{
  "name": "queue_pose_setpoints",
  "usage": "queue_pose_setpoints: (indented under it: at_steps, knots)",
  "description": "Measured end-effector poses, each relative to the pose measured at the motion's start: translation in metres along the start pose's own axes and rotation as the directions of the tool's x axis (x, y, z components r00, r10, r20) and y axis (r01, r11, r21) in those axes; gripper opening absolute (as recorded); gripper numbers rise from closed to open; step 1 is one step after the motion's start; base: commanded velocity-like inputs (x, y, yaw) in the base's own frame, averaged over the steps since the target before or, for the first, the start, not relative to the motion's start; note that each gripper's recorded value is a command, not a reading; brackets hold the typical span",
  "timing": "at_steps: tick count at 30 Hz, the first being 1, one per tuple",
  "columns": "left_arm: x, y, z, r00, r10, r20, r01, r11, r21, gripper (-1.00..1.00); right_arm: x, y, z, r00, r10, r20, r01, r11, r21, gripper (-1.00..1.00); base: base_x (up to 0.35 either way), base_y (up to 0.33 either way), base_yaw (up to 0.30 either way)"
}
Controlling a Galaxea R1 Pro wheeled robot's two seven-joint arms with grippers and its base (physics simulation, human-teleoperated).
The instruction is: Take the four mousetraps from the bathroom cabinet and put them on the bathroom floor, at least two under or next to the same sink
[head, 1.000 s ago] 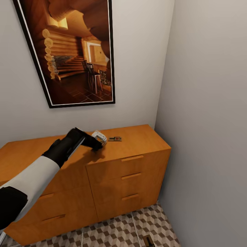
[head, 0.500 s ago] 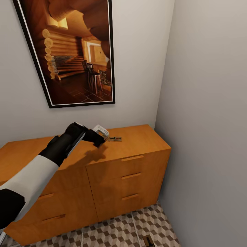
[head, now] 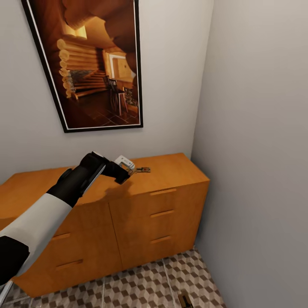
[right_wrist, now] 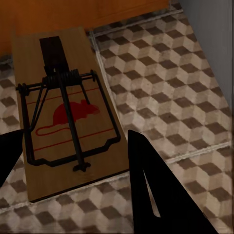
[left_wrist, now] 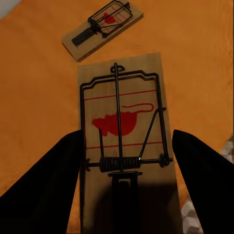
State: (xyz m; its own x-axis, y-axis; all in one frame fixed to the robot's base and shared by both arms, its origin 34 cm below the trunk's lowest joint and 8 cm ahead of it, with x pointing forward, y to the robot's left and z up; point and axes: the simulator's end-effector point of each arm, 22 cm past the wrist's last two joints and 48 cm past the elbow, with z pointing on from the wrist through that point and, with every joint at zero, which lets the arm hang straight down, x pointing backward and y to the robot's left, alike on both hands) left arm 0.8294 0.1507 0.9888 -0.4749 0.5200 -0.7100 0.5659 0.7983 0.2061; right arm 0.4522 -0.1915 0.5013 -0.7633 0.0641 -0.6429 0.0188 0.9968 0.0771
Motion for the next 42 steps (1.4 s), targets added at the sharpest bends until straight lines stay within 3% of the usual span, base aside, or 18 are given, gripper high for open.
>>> queue_pose_setpoints:
  at_steps: [30, 42]
  knots:
    - [0.012, 0.008, 0.004, 1.000, -0.012, -0.025, 0.011, 1.000, -0.008, -1.00, 0.000, 0.000, 0.000, 1.000, 0.000, 0.000, 0.000, 1.000, 0.000, -1.00, -0.324, -0.095, 0.000]
    - [0.058, 0.011, 0.026, 0.989, -0.068, -0.131, 0.068, 0.998, 0.001, -1.00, 0.000, 0.000, 0.000, 1.000, 0.000, 0.001, 0.000, 1.000, 0.000, -1.00, -0.054, -0.017, 0.000]
